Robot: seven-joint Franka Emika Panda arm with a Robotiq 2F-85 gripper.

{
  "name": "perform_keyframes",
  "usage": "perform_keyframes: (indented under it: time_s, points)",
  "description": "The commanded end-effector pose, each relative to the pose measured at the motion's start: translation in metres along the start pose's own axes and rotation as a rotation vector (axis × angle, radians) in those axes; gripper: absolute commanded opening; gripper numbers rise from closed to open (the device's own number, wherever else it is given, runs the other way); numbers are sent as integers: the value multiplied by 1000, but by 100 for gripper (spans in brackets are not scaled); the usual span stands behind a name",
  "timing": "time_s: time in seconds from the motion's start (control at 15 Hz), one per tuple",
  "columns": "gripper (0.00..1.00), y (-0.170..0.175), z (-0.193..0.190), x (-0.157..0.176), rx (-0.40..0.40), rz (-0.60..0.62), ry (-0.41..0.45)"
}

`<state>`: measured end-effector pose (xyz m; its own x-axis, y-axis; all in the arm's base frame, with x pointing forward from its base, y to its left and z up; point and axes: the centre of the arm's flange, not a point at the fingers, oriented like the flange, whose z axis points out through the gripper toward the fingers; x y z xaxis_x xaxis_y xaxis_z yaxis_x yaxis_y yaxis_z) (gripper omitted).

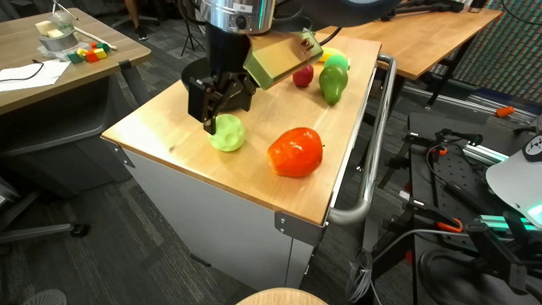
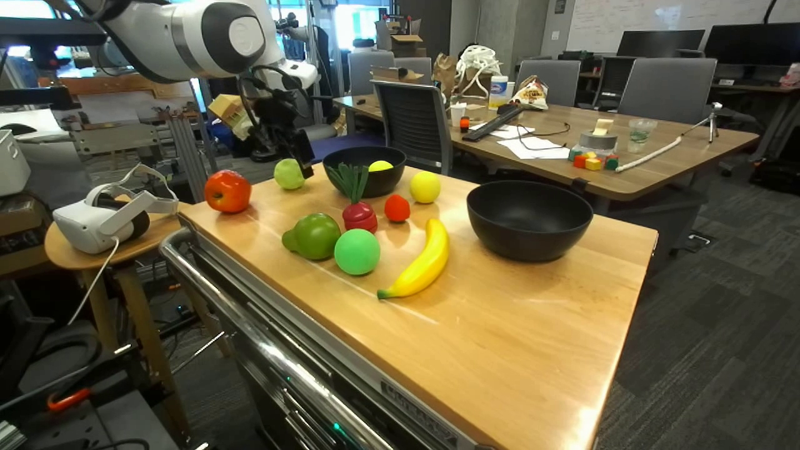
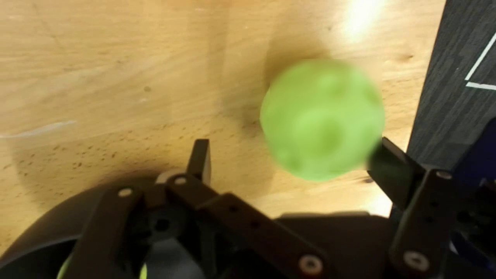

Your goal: Put the fruits and vegetables in the black bowls

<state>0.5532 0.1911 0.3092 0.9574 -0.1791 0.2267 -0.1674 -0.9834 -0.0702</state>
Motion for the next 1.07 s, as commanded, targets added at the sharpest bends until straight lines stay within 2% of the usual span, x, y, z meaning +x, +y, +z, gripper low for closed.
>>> perform_keyframes:
  time_s: [0.0,0.33,0.4,0.47,0.6,0.8,0.87,1.0]
  points:
    - [100,-12,10,6,7,47,9]
    - [100,-20,17,1,32,71,-43]
    - [97,-21,19,0,34,72,-53]
    - [73,-22,21,-1,34,72,-57]
    - [67,-22,23,-2,36,75,-65]
    - [43,-19,11,4,54,57,-53]
    - [38,-18,-4,9,61,42,-37]
    - [36,-11,-52,23,63,-6,15]
